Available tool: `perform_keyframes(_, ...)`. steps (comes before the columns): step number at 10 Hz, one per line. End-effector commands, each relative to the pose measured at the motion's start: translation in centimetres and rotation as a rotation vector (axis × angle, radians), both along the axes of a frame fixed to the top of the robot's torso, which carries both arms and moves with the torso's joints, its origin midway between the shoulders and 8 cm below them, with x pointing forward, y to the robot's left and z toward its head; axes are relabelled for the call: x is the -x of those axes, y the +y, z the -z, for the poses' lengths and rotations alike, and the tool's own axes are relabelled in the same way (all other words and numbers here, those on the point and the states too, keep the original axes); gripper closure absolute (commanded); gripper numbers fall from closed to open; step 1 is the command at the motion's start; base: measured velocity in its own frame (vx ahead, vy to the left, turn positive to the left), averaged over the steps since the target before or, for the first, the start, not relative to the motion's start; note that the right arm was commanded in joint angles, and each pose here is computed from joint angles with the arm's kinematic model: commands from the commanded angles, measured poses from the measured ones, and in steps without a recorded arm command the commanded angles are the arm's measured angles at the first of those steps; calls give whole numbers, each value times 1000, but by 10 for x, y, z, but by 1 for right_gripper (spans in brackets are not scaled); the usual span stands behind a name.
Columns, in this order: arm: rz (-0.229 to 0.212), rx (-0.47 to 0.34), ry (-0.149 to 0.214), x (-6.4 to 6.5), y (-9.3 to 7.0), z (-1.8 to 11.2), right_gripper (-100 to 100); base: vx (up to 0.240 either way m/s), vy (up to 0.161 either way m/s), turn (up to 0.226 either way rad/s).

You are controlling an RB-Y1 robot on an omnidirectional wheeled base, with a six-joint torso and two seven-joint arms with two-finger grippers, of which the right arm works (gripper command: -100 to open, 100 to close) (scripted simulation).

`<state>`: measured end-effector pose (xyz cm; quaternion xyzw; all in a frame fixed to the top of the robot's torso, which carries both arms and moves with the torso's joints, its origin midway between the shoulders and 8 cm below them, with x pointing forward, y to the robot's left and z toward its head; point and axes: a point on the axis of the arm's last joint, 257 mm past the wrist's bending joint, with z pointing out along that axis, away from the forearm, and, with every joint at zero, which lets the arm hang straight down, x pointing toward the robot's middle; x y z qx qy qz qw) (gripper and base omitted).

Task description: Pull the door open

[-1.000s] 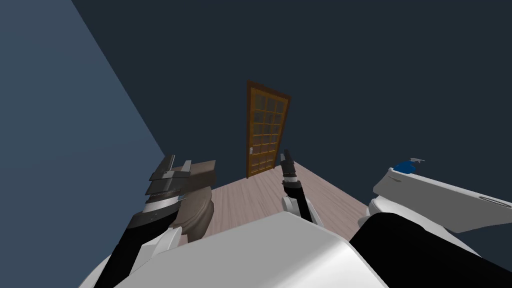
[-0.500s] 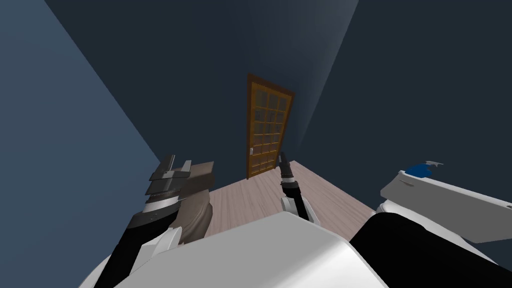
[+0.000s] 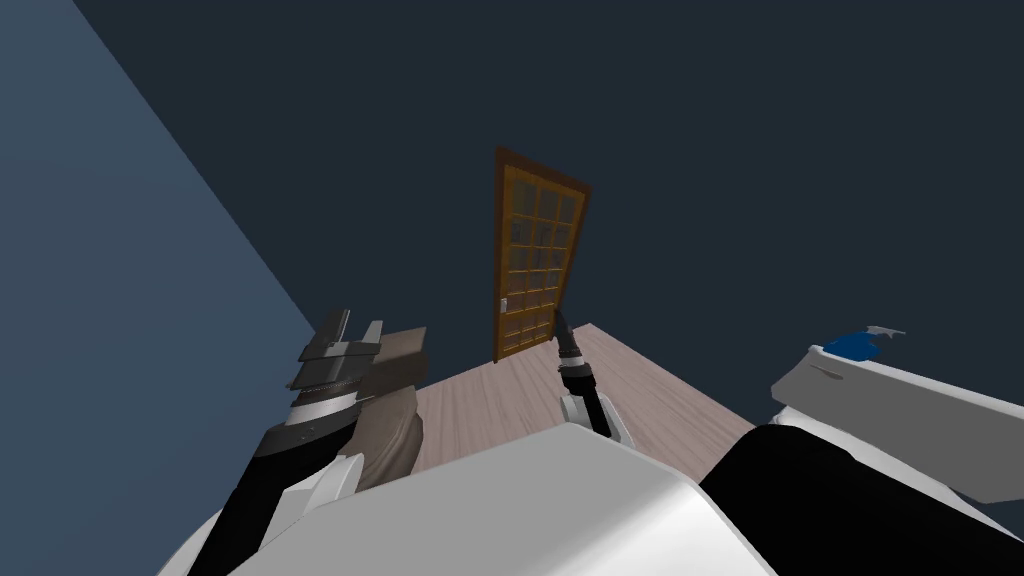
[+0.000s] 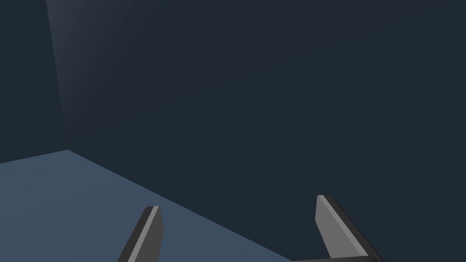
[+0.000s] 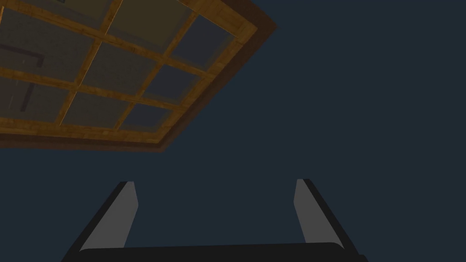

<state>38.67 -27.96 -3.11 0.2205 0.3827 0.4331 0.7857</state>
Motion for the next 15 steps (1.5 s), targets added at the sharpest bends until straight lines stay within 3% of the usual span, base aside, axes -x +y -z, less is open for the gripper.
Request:
perform_keyframes(1, 14, 32, 17, -5, -1, 11, -100, 106, 5, 1)
perform_keyframes(15, 116, 334, 183, -43, -3, 119, -100, 98, 3, 0)
